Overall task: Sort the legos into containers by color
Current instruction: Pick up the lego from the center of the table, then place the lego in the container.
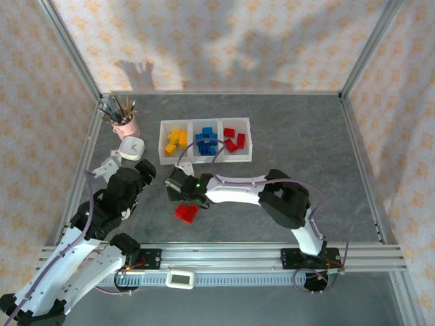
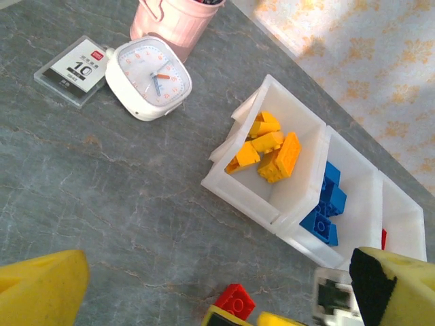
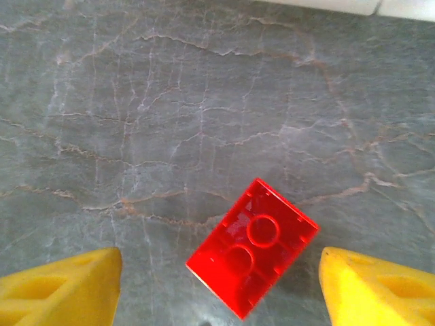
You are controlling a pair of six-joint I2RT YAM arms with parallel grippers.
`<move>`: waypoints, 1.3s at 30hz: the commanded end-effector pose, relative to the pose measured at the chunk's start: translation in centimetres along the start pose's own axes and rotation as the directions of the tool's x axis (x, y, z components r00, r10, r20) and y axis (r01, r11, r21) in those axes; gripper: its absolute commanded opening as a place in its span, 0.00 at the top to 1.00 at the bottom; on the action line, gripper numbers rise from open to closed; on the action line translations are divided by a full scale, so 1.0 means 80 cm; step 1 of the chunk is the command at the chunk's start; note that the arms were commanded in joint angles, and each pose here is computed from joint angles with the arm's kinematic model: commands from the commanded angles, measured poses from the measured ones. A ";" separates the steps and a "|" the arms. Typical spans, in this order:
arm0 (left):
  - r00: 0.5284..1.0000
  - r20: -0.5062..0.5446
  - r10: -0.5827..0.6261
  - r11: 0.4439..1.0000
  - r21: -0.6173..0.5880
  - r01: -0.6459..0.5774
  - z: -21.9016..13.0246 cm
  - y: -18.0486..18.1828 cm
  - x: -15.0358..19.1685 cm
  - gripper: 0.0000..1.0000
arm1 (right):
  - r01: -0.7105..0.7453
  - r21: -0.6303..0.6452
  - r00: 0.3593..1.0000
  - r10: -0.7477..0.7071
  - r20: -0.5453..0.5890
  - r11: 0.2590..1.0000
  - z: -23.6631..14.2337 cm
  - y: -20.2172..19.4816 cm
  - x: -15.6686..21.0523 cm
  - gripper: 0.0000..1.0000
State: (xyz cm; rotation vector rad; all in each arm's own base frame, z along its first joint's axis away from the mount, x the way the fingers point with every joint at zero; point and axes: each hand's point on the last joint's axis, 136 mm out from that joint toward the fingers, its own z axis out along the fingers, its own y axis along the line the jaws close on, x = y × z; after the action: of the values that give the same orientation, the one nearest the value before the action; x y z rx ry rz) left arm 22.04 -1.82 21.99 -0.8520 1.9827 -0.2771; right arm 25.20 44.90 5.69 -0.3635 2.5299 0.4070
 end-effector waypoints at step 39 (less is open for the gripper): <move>0.972 -0.183 0.150 0.959 0.268 -0.097 0.047 -0.109 0.055 0.01 | -0.232 0.253 0.940 0.149 0.308 0.939 -0.098 -0.257 -0.179 0.70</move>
State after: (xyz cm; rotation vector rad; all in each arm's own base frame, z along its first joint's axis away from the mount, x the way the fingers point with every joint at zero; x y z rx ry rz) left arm 26.48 -8.55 20.74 -0.6453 2.1276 -0.4719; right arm 38.67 27.72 17.32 0.0676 2.2812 0.2342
